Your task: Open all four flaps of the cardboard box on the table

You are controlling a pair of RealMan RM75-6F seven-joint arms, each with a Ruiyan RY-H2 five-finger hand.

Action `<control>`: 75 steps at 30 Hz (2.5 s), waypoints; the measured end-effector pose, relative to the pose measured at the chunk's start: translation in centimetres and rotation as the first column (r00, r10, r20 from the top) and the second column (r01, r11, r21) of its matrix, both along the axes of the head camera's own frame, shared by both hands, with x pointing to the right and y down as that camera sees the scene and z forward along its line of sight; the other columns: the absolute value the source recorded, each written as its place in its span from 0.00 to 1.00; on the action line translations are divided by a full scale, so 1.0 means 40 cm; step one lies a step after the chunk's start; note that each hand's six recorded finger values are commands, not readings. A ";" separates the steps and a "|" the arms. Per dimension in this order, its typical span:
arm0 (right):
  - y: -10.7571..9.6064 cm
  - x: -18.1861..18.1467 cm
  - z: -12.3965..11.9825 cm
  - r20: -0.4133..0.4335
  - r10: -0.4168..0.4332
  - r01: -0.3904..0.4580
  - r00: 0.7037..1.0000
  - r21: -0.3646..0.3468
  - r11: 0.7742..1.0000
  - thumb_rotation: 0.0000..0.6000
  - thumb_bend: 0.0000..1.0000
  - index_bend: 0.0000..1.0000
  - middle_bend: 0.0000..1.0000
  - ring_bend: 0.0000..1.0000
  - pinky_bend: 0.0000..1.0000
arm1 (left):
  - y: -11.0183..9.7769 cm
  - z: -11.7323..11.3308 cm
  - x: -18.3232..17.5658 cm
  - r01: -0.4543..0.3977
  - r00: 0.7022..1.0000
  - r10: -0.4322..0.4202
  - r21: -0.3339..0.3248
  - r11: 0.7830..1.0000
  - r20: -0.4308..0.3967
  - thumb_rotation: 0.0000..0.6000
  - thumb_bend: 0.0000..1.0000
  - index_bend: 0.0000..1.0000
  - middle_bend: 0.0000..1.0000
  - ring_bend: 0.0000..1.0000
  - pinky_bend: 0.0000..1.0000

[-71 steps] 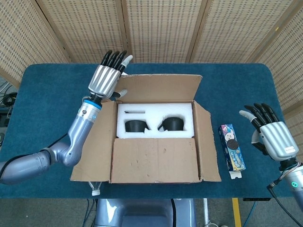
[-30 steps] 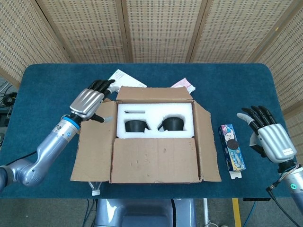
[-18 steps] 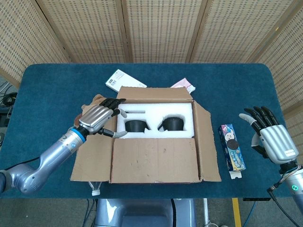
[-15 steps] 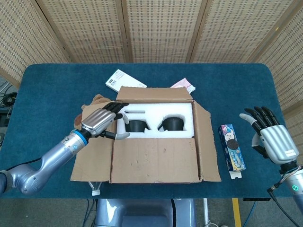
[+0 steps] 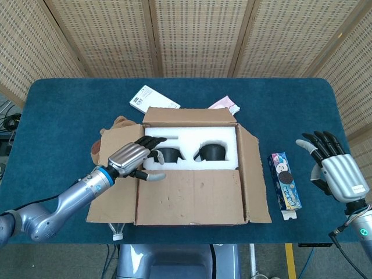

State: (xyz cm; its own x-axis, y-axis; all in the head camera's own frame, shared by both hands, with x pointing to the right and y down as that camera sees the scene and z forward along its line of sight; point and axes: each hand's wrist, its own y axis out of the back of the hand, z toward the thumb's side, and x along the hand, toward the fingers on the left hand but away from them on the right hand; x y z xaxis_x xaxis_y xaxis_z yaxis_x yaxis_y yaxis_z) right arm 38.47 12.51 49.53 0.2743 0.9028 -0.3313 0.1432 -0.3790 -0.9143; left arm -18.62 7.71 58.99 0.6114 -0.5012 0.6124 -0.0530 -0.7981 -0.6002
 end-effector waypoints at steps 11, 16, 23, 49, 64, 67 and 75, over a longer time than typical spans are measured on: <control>0.003 0.007 -0.004 0.004 0.009 -0.009 1.000 0.004 1.000 1.00 1.00 0.15 0.12 0.00 0.04 | 0.022 0.012 0.028 -0.065 0.998 0.065 0.034 0.997 0.020 0.08 0.13 0.37 0.00 0.00 0.00; 0.005 0.013 -0.006 0.004 0.014 -0.014 1.000 0.006 1.000 1.00 1.00 0.15 0.12 0.00 0.04 | 0.038 0.021 0.046 -0.102 0.994 0.100 0.061 0.993 0.035 0.08 0.13 0.37 0.00 0.00 0.00; 0.007 0.026 -0.009 0.006 0.026 -0.026 1.000 0.010 1.000 1.00 1.00 0.15 0.12 0.00 0.04 | 0.057 0.029 0.059 -0.099 0.995 0.098 0.033 0.995 0.034 0.08 0.13 0.37 0.00 0.00 0.00; -0.001 0.016 0.000 -0.007 0.018 -0.018 1.000 0.004 1.000 1.00 1.00 0.15 0.12 0.00 0.04 | 0.037 -0.097 0.047 0.096 0.957 -0.181 -0.342 0.935 -0.226 0.08 0.13 0.37 0.00 0.00 0.00; -0.005 -0.005 -0.006 -0.026 0.008 -0.007 1.000 0.004 1.000 1.00 1.00 0.15 0.12 0.00 0.04 | 0.063 -0.166 0.042 0.046 0.902 -0.252 -0.503 0.863 -0.351 0.07 0.14 0.37 0.00 0.00 0.00; -0.005 -0.006 -0.009 -0.028 0.007 -0.007 1.000 0.005 1.000 1.00 1.00 0.15 0.12 0.00 0.04 | 0.067 -0.175 0.034 0.017 0.888 -0.253 -0.524 0.852 -0.383 0.07 0.14 0.37 0.00 0.00 0.00; -0.006 -0.009 -0.013 -0.034 0.005 -0.005 0.999 0.007 1.000 1.00 1.00 0.15 0.12 0.00 0.04 | 0.090 -0.207 0.000 -0.153 0.855 -0.186 -0.579 0.801 -0.484 0.07 0.14 0.37 0.00 0.00 0.00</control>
